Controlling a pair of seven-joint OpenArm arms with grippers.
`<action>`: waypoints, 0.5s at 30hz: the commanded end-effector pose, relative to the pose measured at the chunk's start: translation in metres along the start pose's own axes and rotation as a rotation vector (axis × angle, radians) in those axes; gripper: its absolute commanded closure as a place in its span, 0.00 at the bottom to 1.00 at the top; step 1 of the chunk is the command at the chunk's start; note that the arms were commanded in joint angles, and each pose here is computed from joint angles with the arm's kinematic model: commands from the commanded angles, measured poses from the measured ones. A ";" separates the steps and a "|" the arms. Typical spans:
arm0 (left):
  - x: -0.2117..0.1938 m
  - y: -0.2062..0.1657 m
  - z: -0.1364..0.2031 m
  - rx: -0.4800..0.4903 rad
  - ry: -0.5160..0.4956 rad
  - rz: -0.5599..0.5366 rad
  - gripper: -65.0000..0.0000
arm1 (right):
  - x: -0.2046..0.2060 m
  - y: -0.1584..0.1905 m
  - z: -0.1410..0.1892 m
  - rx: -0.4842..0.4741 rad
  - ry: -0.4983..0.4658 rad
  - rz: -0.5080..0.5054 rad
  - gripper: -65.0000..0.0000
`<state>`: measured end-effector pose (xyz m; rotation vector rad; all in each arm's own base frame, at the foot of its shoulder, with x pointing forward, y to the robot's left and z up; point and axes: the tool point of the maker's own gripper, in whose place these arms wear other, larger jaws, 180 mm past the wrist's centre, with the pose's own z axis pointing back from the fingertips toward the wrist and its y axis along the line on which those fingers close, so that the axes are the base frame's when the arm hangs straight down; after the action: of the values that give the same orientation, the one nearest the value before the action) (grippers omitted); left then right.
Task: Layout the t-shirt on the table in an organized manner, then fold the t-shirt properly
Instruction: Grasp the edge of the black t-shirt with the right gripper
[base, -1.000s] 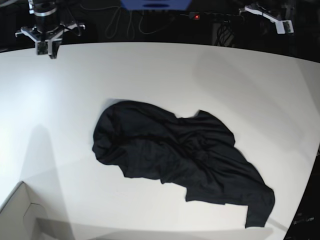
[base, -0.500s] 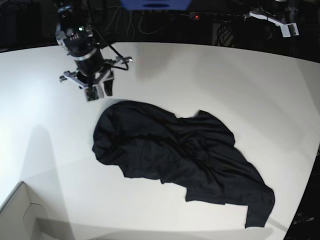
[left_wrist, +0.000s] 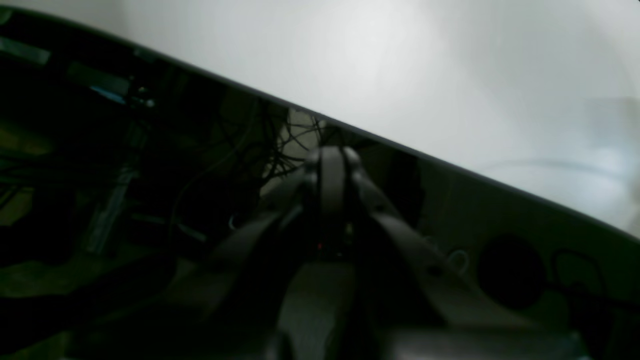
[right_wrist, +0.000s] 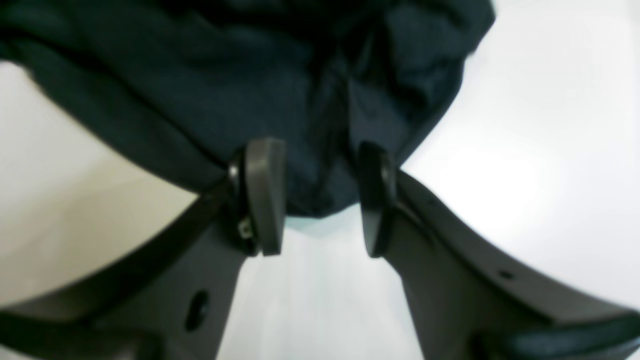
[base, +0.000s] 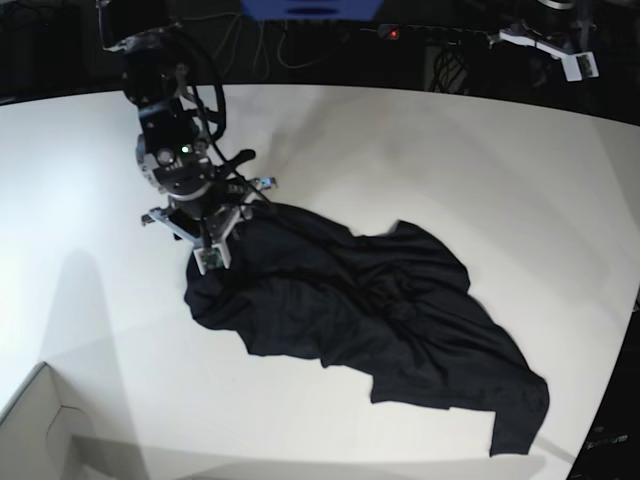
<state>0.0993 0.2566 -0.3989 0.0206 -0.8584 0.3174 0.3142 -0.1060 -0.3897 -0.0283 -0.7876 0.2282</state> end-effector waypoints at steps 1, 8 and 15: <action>0.012 -0.001 -0.001 -0.006 -0.042 -0.003 1.00 | 0.016 -0.011 -0.001 -0.028 -0.045 -0.003 0.62; 0.019 -0.020 -0.012 -0.042 -0.008 0.024 0.90 | -0.001 -0.036 -0.010 -0.080 0.012 -0.049 0.62; 0.042 -0.036 -0.025 -0.062 0.010 0.060 0.60 | -0.015 -0.035 -0.018 -0.078 0.056 -0.057 0.56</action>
<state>0.1500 0.2356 -0.3876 -0.0672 -0.8317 0.3556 0.3147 -0.1434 -0.4193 -0.0873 -0.7020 0.1439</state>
